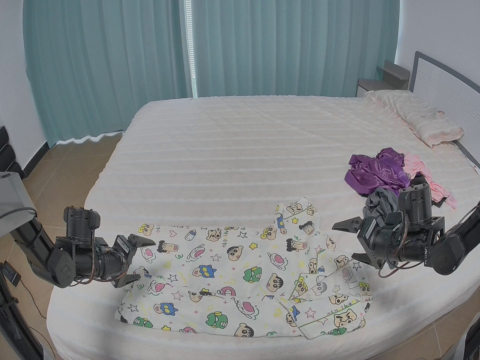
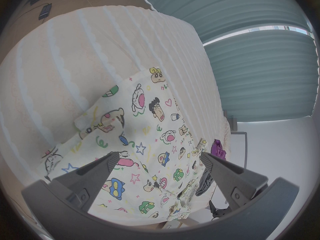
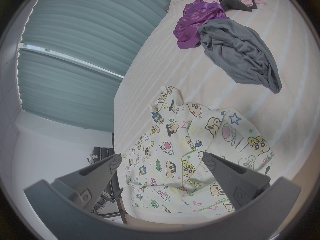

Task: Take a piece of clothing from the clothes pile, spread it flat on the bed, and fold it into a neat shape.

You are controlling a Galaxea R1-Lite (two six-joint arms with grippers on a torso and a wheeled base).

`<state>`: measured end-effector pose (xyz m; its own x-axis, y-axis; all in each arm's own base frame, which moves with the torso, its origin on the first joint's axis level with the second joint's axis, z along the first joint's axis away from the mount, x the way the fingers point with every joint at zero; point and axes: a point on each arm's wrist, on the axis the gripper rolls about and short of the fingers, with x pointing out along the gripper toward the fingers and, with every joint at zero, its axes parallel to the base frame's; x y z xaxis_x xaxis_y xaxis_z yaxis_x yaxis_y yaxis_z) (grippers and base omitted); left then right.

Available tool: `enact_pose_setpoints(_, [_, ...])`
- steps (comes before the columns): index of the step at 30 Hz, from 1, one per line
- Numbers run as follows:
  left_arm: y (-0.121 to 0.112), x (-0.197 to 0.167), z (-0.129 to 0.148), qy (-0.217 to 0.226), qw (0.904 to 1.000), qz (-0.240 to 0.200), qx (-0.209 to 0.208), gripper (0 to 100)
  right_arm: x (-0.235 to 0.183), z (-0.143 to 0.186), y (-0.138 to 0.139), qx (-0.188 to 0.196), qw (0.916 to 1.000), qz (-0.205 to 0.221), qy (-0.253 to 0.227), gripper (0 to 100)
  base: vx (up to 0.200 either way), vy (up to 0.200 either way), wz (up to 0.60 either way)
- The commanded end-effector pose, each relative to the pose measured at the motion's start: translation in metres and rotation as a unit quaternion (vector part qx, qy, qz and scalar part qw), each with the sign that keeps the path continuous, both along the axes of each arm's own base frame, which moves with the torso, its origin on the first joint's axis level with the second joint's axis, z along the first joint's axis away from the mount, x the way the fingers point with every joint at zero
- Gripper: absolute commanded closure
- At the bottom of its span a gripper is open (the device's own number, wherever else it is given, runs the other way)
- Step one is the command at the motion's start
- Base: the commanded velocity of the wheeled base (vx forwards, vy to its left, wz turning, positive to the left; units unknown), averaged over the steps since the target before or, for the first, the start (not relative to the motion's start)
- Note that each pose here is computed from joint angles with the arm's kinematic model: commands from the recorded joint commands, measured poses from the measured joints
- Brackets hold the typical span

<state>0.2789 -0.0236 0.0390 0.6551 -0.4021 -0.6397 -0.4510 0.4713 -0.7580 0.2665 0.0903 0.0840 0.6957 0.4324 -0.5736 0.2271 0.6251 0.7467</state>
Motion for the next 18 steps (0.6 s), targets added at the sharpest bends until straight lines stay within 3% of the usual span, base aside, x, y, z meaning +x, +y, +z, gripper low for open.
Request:
enact_pose_setpoints(1, [0.002,0.003,0.002,-0.013,0.9999,0.003,0.003,0,-0.001,-0.001,0.001,-0.001,1.0,0.002,0.001,0,0.0,0.0,0.0])
enact_pose_setpoints(4, [0.009,0.013,0.013,-0.079,0.9954,0.039,0.038,0,-0.005,0.0,0.006,-0.005,1.0,0.007,-0.001,0,0.0,0.0,0.0])
enact_pose_setpoints(6, [0.011,0.018,0.018,-0.111,0.9918,0.031,0.055,0,-0.006,0.001,0.007,-0.009,0.9999,0.005,-0.004,0,0.0,0.0,0.0])
enact_pose_setpoints(9, [0.022,0.042,0.024,-0.176,0.9728,-0.02,0.15,0,-0.009,0.003,0.011,-0.019,0.9998,-0.001,-0.011,0,0.0,0.0,0.0])
enact_pose_setpoints(12, [0.033,0.077,0.017,-0.175,0.9591,-0.05,0.217,0,-0.011,0.005,0.011,-0.021,0.9997,-0.003,-0.015,0,0.0,0.0,0.0])
enact_pose_setpoints(15, [0.039,0.098,0.01,-0.159,0.9557,-0.065,0.239,0,-0.012,0.007,0.011,-0.021,0.9996,-0.004,-0.018,0,0.0,0.0,0.0])
enact_pose_setpoints(18, [0.048,0.126,-0.012,-0.15,0.9472,-0.111,0.261,0,-0.016,0.008,0.013,-0.02,0.9996,0.003,-0.02,0,0.0,0.0,0.0])
